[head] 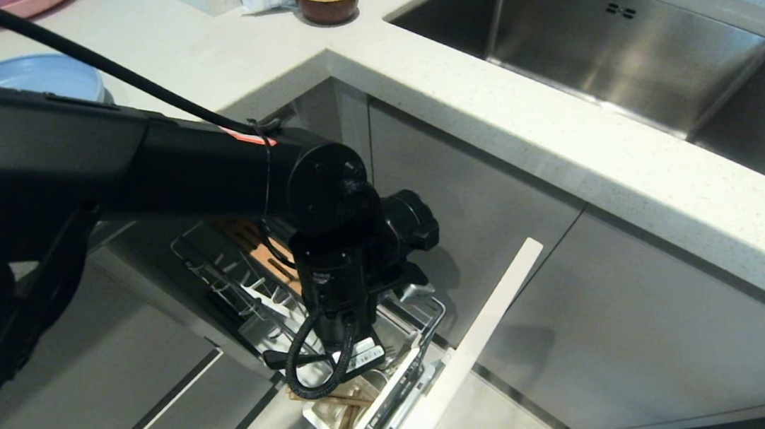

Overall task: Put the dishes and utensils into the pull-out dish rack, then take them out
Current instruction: Pick up the fork and place it in the cupboard

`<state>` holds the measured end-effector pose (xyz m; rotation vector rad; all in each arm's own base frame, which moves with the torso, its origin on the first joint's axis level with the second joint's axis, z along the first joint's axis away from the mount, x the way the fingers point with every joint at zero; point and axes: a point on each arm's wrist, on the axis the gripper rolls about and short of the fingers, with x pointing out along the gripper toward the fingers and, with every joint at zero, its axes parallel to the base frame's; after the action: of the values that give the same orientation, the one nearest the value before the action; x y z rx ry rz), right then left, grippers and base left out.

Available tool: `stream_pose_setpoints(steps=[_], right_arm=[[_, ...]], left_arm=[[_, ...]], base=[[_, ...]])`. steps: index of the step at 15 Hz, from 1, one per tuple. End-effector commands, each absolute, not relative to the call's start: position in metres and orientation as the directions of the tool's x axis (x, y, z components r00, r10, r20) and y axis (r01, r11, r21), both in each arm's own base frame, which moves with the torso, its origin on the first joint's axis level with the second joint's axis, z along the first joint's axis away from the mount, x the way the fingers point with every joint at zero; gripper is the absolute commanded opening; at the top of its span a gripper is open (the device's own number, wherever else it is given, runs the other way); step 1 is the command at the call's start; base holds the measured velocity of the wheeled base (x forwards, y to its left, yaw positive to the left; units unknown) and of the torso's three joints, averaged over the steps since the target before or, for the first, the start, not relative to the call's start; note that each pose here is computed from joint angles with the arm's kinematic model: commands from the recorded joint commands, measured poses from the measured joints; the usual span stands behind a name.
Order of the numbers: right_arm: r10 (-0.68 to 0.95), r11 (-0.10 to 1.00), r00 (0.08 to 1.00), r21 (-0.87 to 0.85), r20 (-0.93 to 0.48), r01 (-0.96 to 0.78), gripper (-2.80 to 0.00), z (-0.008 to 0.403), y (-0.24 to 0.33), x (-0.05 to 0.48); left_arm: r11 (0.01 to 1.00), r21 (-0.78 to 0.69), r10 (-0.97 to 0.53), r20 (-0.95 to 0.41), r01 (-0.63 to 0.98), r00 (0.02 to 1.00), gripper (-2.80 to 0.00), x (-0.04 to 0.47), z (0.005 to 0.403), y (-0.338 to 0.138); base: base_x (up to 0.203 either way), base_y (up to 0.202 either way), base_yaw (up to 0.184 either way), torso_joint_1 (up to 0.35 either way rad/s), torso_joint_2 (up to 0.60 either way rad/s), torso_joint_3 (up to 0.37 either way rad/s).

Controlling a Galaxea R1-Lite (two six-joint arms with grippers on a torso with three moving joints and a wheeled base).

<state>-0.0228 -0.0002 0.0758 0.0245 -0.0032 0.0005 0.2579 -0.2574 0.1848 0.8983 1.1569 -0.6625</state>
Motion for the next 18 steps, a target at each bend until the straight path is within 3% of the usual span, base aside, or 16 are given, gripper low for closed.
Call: stream_pose_setpoints(steps=[1,18], right_arm=[[0.001,1.0,1.0,0.025,0.006,-0.001,-2.8,0.075,0.0,-0.023],[0.001,1.0,1.0,0.025,0.006,-0.002,-2.8,0.075,0.0,-0.023]], left_arm=[[0.492,0.249,0.025,-0.962,0.834,0.273,-2.8,0.261,0.177,-0.261],[0.44,0.289,0.046,-0.953,0.85,0.3,-2.8,0.285,0.141,-0.282]], base=[[0.0,0.0,0.0,0.0,0.0,0.0],[0.0,0.0,0.0,0.0,0.0,0.0]])
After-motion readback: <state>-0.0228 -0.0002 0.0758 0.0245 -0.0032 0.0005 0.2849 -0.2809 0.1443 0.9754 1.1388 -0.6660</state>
